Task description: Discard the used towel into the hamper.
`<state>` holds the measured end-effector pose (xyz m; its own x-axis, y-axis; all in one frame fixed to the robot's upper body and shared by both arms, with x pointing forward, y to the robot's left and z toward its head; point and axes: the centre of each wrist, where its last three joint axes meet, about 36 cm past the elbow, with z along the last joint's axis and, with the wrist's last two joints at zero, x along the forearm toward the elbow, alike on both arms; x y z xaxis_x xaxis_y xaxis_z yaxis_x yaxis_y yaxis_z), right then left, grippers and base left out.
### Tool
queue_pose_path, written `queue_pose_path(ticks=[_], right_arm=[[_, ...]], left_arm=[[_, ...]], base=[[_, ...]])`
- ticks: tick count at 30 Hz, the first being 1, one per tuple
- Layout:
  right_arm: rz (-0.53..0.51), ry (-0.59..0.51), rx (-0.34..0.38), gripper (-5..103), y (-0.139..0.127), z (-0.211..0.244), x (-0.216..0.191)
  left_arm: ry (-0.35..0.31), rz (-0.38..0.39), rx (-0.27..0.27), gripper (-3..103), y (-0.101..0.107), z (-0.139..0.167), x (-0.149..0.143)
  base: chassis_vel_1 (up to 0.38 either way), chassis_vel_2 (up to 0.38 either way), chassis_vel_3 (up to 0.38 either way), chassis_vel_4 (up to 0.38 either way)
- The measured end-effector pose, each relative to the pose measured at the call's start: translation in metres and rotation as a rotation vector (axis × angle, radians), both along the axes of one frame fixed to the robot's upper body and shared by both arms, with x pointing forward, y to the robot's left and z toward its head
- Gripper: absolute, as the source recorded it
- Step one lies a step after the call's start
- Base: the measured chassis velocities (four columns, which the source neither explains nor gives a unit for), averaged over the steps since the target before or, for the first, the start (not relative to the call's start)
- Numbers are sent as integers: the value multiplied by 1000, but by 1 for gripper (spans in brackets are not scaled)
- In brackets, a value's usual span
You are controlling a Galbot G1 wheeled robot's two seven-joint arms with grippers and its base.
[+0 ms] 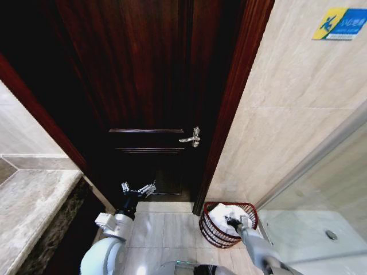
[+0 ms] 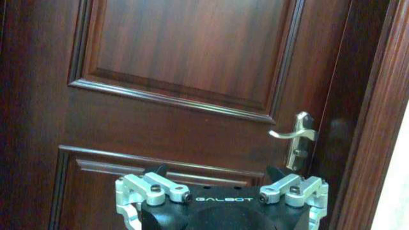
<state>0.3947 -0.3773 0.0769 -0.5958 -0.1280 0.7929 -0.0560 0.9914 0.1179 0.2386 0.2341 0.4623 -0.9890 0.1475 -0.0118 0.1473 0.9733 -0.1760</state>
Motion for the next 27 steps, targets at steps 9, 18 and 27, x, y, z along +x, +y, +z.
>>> queue_pose_path(ticks=[9, 18, 27], right_arm=[[-18, 122, -18, 8, 2, -8, -13], [-48, 170, -10, 10, 4, -7, -11], [-125, 76, 44, 42, 7, 2, -18]], left_arm=[[0, 0, 0, 100, 0, 0, 0], [0, 0, 0, 100, 0, 0, 0], [0, 0, 0, 100, 0, 0, 0]], base=[[0, 0, 0, 0], [0, 0, 0, 0], [0, 0, 0, 0]])
